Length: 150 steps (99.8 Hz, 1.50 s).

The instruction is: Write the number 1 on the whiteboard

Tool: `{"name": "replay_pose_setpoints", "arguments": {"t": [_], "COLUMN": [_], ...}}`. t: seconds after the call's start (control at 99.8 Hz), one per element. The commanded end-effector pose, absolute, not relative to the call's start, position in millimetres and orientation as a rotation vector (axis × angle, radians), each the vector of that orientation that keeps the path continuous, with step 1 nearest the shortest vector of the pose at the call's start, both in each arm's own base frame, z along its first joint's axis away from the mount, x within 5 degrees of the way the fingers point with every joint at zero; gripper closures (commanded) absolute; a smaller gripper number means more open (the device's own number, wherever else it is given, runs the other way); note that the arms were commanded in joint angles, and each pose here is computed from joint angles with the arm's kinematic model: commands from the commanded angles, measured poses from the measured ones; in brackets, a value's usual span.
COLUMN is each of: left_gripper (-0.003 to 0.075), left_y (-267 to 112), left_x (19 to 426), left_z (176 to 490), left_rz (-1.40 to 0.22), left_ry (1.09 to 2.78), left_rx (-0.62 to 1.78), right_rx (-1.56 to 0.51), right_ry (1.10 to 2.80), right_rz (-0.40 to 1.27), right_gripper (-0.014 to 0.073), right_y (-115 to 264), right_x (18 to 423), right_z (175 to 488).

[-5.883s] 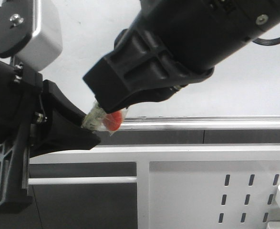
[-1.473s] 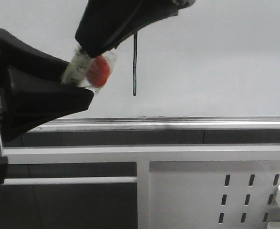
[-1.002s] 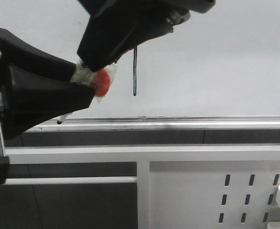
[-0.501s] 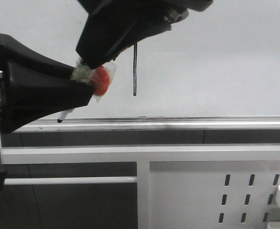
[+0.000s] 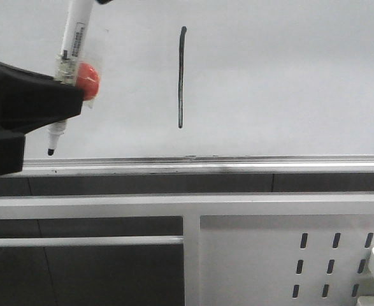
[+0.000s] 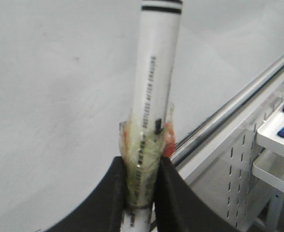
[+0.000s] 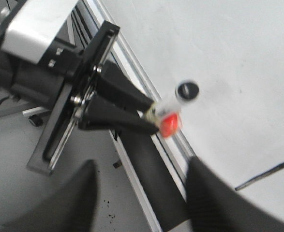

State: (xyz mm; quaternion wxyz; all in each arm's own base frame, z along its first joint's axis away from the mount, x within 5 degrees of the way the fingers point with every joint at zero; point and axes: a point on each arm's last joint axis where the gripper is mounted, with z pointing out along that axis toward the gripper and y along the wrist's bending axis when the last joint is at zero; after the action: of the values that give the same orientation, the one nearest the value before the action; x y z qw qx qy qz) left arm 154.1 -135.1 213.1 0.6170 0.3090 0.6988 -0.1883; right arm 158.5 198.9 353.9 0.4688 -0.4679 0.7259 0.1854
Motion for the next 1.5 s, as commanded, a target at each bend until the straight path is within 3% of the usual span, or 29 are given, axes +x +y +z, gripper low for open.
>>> {"name": "replay_pose_setpoints", "arguments": {"t": [0.0, 0.04, 0.481, 0.702, 1.343, 1.413, 1.493], "left_gripper": [0.074, 0.074, 0.074, 0.074, 0.0738, 0.0714, 0.0618], "left_y": [-132, -131, -132, -128, -134, -134, -134], "left_x": [158, 158, 177, 185, 193, 193, 193], "left_z": [226, 224, 202, 200, 203, 203, 203], "left_rz": [-0.464, -0.462, -0.553, -0.506, -0.506, -0.506, -0.505], "left_ry": [1.522, 1.521, 1.478, 1.428, 1.397, 1.397, 1.397], "left_rx": [0.566, 0.555, 0.268, 0.17, 0.155, 0.155, 0.157], "right_rx": [-1.091, -1.097, -1.129, -1.133, -1.132, -1.133, -1.136], "right_ry": [1.7, 1.706, 1.761, 1.766, 1.766, 1.768, 1.771], "right_rz": [0.473, 0.473, 0.478, 0.477, 0.477, 0.476, 0.476], "right_gripper": [0.0526, 0.0671, 0.0653, 0.0653, 0.0654, 0.0654, 0.0654], "right_y": [189, 188, 183, 183, 184, 184, 184], "right_x": [153, 151, 145, 145, 146, 146, 146], "right_z": [379, 380, 376, 376, 375, 375, 375]}}
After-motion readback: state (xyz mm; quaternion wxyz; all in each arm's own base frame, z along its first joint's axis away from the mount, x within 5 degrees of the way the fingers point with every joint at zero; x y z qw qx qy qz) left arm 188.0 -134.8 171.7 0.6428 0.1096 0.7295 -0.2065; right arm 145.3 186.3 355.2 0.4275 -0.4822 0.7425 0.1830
